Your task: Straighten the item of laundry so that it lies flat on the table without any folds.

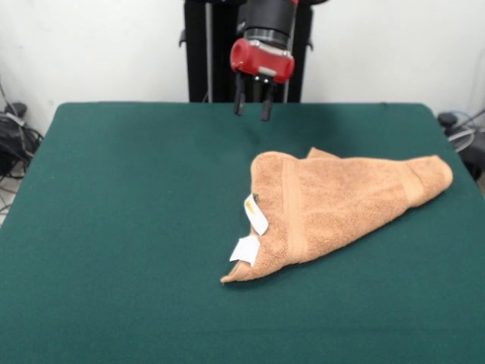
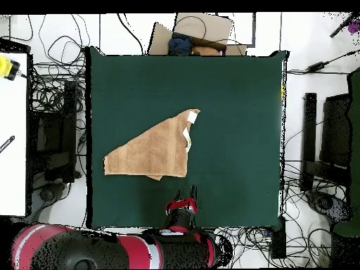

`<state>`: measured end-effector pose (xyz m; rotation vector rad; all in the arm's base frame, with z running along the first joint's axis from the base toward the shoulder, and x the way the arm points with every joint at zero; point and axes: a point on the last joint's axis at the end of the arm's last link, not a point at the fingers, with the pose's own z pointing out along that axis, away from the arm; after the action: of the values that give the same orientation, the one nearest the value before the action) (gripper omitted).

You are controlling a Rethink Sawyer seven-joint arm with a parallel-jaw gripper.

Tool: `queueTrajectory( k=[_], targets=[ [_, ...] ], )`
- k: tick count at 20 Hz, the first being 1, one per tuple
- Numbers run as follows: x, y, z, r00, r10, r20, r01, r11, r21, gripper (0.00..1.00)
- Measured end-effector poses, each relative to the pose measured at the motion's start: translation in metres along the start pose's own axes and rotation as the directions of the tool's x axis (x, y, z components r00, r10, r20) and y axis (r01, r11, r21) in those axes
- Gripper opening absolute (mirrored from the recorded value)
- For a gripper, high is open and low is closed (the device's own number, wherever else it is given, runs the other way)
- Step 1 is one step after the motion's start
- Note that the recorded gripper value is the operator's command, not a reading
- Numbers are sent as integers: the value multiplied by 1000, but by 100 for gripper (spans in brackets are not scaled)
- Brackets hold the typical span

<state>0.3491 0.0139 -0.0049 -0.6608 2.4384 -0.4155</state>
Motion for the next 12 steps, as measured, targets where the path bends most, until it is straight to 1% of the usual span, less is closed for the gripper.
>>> queueTrajectory(
  k=[6, 12],
  targets=[
    [-4, 6, -2, 1000, -18, 9, 19, 1000, -8, 100],
    [0, 6, -4, 999, -43, -1, 43, 999, -6, 100]
  ],
)
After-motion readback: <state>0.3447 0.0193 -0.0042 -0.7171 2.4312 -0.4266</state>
